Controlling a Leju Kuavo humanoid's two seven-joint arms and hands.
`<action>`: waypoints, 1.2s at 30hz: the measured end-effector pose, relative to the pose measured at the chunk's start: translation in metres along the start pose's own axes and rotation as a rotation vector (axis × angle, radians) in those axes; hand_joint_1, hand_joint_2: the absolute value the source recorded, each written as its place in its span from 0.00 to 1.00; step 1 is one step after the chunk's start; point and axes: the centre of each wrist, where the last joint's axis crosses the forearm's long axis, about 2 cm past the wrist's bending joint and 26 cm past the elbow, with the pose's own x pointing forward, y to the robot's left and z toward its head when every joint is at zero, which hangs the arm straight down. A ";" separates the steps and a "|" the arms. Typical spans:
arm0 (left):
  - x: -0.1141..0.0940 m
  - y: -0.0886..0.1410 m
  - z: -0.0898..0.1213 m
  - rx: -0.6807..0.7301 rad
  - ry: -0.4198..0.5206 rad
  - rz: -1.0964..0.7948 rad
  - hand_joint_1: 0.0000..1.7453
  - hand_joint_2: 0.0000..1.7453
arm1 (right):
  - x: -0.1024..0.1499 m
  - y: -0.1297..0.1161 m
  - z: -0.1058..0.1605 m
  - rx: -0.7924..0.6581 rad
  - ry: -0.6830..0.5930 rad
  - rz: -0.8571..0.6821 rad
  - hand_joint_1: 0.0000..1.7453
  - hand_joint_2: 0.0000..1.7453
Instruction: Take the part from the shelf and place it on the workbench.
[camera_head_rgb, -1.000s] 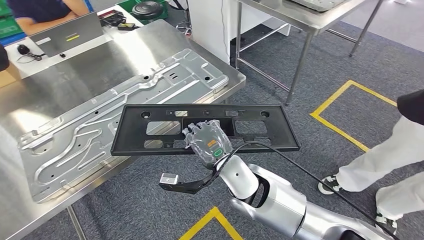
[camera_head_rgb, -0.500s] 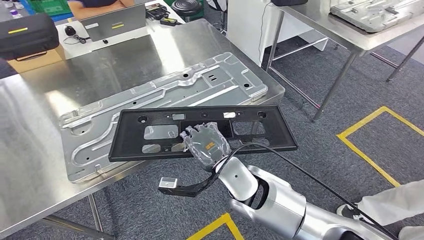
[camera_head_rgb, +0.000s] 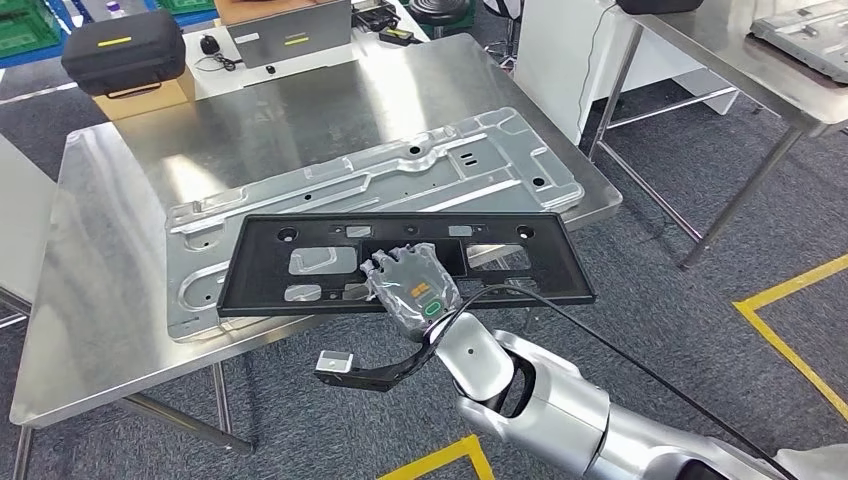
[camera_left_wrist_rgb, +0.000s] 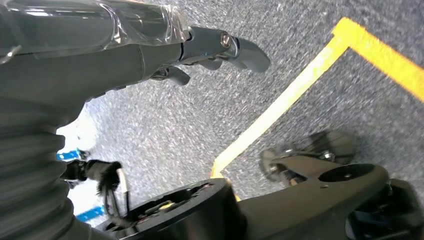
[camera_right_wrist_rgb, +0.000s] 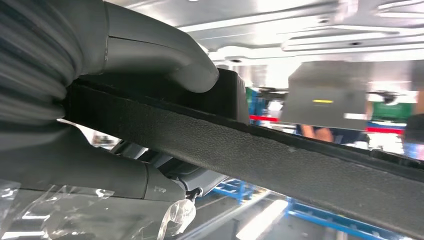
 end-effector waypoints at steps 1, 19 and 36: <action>0.000 0.000 0.000 0.001 0.000 0.000 0.00 1.00 | 0.000 0.000 0.000 0.000 -0.001 0.000 1.00 1.00; -0.009 -0.004 0.001 0.002 0.017 0.000 0.00 1.00 | 0.000 0.003 0.002 0.013 -0.005 -0.019 1.00 1.00; -0.009 -0.003 0.001 -0.003 0.040 0.020 0.00 1.00 | 0.002 0.002 0.000 0.013 -0.013 -0.027 1.00 1.00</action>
